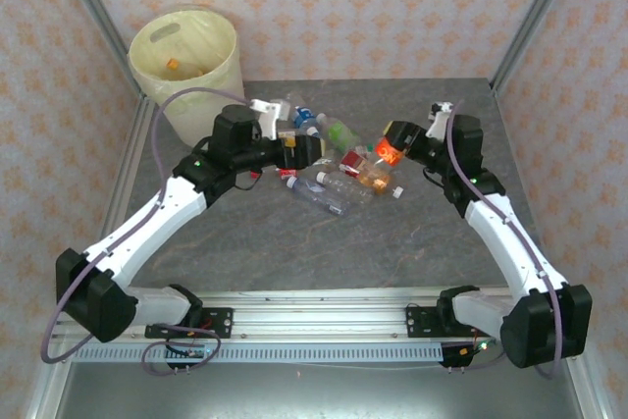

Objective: Put the plastic bottles in the bin

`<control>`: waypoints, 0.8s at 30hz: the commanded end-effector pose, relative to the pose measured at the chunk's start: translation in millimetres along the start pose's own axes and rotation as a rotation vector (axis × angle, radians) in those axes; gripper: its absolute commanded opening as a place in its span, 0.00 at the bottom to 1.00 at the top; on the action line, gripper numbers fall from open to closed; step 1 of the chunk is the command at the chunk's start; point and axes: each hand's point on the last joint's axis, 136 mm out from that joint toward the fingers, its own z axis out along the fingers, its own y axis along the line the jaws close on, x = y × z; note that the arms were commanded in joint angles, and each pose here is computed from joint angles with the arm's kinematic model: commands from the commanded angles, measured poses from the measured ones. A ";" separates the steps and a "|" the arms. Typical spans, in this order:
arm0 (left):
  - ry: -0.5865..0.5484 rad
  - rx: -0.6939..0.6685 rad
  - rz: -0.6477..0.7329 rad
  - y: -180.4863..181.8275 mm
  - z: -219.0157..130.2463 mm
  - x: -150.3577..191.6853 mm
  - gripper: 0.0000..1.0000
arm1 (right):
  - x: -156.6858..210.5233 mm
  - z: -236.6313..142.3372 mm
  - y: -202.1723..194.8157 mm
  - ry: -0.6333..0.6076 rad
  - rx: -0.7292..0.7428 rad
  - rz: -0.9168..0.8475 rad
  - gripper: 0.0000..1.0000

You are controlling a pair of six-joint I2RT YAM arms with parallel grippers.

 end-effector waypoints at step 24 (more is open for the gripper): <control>0.118 0.358 0.121 -79.0 33.7 17.2 0.71 | -6.0 -7.2 142.3 -0.003 -0.493 -0.064 0.38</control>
